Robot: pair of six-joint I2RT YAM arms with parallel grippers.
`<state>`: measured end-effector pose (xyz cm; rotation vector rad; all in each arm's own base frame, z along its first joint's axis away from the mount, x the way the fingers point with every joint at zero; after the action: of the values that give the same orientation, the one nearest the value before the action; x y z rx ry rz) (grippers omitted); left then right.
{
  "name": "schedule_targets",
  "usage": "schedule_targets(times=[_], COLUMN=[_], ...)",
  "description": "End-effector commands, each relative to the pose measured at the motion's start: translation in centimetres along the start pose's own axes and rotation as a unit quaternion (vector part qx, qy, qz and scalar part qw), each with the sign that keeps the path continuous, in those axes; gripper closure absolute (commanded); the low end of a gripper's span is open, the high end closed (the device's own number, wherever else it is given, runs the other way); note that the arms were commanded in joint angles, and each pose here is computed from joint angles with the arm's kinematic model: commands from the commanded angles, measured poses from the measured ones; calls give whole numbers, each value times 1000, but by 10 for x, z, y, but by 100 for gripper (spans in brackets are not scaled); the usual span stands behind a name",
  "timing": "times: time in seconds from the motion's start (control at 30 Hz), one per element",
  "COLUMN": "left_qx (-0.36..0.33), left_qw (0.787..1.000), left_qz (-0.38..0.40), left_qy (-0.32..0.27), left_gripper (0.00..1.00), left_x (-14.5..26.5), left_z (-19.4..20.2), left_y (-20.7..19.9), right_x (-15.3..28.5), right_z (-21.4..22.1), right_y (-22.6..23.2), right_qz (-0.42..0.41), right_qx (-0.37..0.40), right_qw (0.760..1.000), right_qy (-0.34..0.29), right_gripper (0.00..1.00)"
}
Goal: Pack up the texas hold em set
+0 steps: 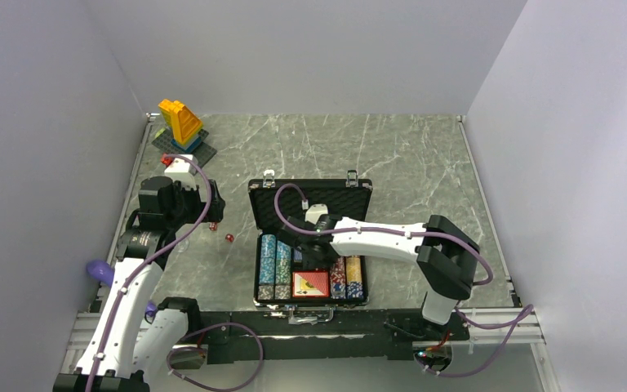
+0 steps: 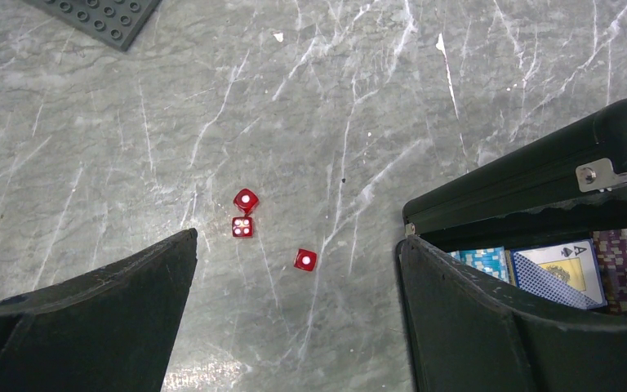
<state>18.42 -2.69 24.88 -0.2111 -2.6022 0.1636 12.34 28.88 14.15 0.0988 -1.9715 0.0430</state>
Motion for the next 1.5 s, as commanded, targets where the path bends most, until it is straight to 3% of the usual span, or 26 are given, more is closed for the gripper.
schedule_targets(times=[0.0, 0.47, 0.57, 0.7, 1.2, 1.47], left_qx=[-3, -2, -2, -2, -2, -2], left_qw=[1000, 1000, 1000, 1000, 1000, 1000], left_qz=[9, 6, 5, 6, 5, 4], left_qy=[-25, -25, -25, -26, -26, -26], left_gripper=[1, 1, 1, 1, 1, 1], left_x=[1, 1, 1, 2, 2, 2], left_z=[-11, -11, -11, -11, -11, -11], left_y=[-3, -2, -2, -2, -2, -2], right_x=[-4, -15, -16, -13, -3, -5], right_z=[2, 5, 6, 5, 19, 22], right_y=[1, 4, 4, 2, -1, 0], right_qz=[8, 13, 14, 11, 20, 3], right_qx=[3, 10, 8, -1, -24, -26], right_qw=[1000, 1000, 1000, 1000, 993, 988], right_qy=[1, 11, 12, 2, -117, -150], right_gripper=[67, 71, 80, 100, 100, 100])
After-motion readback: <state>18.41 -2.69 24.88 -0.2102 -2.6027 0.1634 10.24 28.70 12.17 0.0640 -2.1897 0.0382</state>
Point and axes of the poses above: each gripper's point midway between its finger pads, its own x axis back along the fingers, its own y axis along the line the jaws close on, z = x × y, the point moved 10 cm from there along x, back along the fingers
